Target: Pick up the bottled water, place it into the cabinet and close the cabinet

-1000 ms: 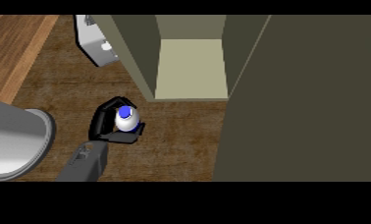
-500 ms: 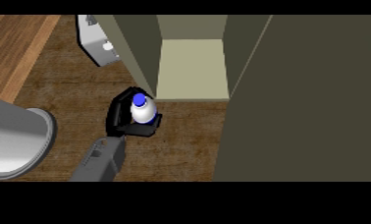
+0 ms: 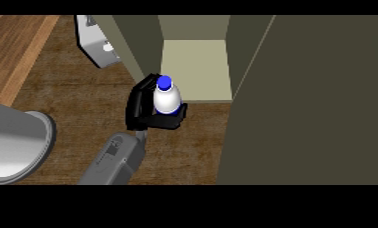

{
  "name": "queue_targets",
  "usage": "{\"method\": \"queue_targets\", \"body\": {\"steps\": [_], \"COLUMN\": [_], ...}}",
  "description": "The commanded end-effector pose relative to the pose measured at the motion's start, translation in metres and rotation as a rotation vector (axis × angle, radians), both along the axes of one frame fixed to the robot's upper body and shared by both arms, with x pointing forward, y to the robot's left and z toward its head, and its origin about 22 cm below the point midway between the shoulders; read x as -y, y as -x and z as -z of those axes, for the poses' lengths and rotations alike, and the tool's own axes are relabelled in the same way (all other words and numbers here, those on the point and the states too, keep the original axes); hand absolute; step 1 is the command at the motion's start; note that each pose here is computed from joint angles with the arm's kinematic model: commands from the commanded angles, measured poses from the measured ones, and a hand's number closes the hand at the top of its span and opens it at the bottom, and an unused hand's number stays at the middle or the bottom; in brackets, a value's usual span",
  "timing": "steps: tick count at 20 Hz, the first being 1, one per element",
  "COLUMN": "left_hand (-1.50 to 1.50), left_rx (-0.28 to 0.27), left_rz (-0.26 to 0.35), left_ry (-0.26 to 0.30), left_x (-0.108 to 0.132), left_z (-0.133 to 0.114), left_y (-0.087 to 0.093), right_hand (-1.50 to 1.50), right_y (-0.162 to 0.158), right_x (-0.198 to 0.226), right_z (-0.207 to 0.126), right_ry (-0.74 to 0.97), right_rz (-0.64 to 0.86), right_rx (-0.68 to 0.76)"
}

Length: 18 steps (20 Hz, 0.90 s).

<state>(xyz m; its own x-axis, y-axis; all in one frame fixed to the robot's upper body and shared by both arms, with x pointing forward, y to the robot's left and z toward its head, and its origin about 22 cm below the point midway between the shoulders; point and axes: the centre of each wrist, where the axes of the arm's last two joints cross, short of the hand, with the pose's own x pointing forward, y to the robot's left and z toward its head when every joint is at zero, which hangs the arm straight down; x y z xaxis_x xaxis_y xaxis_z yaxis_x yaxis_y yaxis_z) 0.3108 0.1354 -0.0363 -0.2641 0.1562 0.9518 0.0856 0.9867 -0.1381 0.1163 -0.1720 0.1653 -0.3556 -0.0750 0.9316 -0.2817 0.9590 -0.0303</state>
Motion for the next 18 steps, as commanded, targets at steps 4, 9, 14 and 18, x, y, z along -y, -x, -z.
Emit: {"method": "queue_targets", "body": {"steps": [4,9,14,18], "left_hand": [1.50,1.50,1.50,1.50], "left_rx": [0.014,-0.010,-0.066,-0.101], "left_rz": [0.010,-0.039,-0.096,-0.148], "left_ry": [-0.021,-0.101,-0.075,-0.079], "left_x": [0.034,0.061,0.058,0.062], "left_z": [-0.045,-0.051,-0.065,-0.056], "left_y": [-0.007,-0.032,-0.062,-0.059], "right_hand": [-1.50,-1.50,-1.50,-1.50], "right_y": [0.031,0.011,0.009,0.034], "right_x": [0.003,0.009,0.008,0.016], "right_z": [-0.009,-0.007,-0.005,-0.012], "right_ry": [0.004,-0.015,-0.002,-0.024], "right_rz": [0.030,0.024,0.005,0.005], "right_rx": [0.040,0.041,0.046,0.019]}}
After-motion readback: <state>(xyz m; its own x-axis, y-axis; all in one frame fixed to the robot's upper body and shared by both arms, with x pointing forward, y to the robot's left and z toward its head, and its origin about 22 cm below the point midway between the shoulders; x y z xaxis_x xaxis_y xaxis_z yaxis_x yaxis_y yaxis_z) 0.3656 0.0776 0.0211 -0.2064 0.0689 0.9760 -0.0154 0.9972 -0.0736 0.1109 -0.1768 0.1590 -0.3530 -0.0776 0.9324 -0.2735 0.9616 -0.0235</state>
